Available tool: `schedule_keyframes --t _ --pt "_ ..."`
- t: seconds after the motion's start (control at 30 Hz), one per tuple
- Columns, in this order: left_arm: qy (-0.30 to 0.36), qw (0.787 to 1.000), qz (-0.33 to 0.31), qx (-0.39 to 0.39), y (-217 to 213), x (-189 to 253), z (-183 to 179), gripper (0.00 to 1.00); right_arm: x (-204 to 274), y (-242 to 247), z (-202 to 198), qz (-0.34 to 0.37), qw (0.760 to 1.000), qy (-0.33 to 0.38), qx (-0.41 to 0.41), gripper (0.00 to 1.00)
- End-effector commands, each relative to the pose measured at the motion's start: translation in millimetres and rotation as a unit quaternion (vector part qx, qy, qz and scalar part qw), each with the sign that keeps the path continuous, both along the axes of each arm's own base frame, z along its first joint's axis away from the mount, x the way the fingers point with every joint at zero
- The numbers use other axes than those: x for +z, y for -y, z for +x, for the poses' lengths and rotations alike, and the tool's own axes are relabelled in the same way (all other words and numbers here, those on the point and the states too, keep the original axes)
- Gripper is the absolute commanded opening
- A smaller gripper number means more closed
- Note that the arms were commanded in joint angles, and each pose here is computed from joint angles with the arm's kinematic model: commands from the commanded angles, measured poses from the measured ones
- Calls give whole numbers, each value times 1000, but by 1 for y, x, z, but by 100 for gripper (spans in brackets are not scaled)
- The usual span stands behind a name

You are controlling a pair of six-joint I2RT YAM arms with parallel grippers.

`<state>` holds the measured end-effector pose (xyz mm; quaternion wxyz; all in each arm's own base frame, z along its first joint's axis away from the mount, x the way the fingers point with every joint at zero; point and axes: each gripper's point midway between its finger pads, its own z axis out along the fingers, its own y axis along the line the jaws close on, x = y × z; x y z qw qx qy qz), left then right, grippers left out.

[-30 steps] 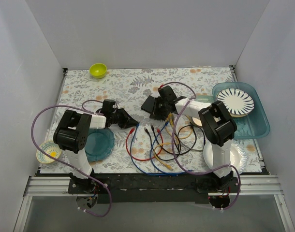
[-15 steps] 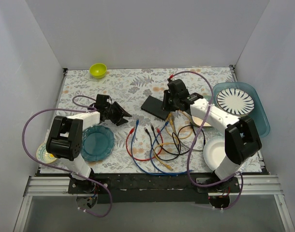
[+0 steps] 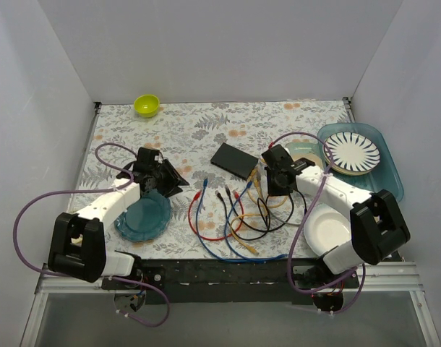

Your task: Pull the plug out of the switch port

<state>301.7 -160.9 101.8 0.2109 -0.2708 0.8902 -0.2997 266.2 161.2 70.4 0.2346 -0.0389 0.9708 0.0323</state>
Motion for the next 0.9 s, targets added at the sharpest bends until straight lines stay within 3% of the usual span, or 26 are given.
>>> schedule_keyframes --t 0.0,0.17,0.33,0.53,0.67,0.87 --pt "-59 995 81 5 -22 -34 -34 38 -19 12 -2 -38 999 -16 -5 24" --pt "-95 989 116 16 -28 -54 -50 38 -44 7 -8 -40 998 -57 5 24" --pt "-157 980 123 -11 -18 -79 -76 29 -57 -3 -23 -9 996 -91 20 20" --pt "-206 964 143 -88 6 -108 -110 20 -69 -26 -61 8 987 -143 79 15" --pt "-226 957 118 -138 28 -117 -122 5 -74 -51 -96 33 976 -176 126 15" --pt "-218 947 104 -210 73 -119 -120 0 -64 -95 -116 78 961 -199 178 14"
